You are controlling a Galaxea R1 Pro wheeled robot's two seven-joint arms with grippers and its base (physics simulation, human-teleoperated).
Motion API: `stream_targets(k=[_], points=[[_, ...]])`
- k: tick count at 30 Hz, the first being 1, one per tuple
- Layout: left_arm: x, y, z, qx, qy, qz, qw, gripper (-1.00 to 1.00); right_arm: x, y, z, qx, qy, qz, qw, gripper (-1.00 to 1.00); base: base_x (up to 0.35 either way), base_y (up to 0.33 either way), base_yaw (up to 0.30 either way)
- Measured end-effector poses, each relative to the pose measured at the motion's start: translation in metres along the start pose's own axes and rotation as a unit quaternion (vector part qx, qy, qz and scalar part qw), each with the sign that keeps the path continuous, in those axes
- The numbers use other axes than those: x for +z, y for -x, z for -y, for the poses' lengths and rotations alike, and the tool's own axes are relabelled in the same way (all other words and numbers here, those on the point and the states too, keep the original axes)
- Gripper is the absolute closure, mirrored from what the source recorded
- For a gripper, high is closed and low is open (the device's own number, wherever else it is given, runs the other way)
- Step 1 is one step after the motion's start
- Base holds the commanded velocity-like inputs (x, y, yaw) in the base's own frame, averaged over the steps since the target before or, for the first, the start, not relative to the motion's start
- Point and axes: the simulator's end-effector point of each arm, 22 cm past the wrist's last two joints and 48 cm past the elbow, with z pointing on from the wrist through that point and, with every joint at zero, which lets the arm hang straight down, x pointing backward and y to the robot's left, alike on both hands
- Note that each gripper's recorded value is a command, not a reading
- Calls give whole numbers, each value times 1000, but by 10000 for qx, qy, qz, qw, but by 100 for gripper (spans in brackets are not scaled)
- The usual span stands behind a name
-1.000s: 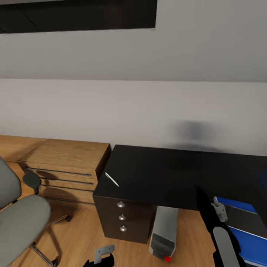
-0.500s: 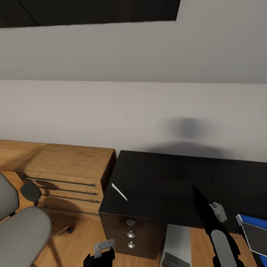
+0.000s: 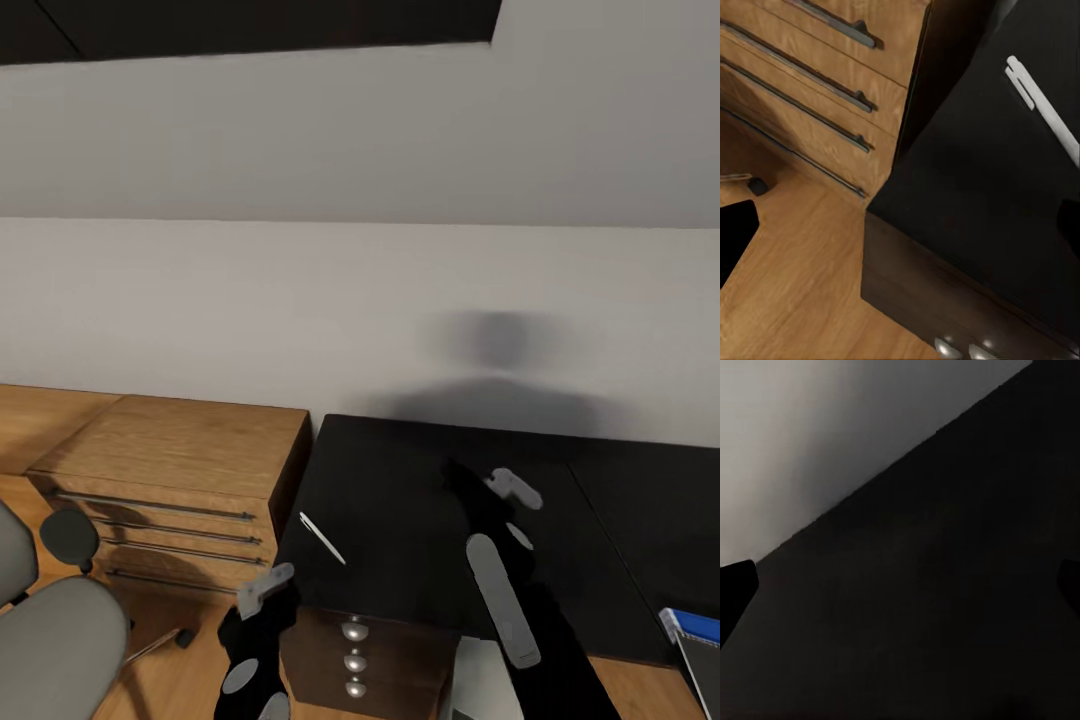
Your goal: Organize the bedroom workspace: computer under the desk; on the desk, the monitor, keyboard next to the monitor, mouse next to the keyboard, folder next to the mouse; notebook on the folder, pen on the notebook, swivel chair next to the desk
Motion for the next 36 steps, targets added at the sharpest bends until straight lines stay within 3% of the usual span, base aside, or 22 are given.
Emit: stream_targets(k=[4,7,8,10,13,14,18,25,27,36], points=[[-10,22,3,-121,70,100,9999,-100,3,-14,-8,-1027,-389,-169,9938,-100,8,1,0],[-19,39,8,-160,8,164,9997,-100,6,-32,1,-1706,-734,-355,9820,-100,3,0,0],[-22,46,9,-142,-19,176,9997,-100,7,-42,6,-2033,-877,-422,9743,-100,2,0,0],[-24,51,8,-115,-16,169,9998,-100,8,-48,6,-2268,-949,-398,9685,-100,1,0,0],[-20,54,-3,-84,98,126,9998,-100,8,-47,1,-2373,-959,-101,9666,-100,0,0,0],[-10,56,-29,4,365,157,9992,-100,8,-37,-7,-1951,-855,437,9761,-100,0,0,0],[0,66,-59,77,599,257,9978,-100,10,-43,-2,-1810,-863,608,9778,-100,0,0,0],[3,72,-72,115,689,306,9971,-100,1,-69,-22,-2176,-538,632,9725,-100,0,0,0],[4,69,-73,126,679,241,9973,-100,-9,-86,-41,-2417,-258,617,9681,-100,0,0,0],[5,61,-72,139,651,65,9978,-100,-17,-91,-55,-2665,-37,759,9608,-100,0,0,0]])
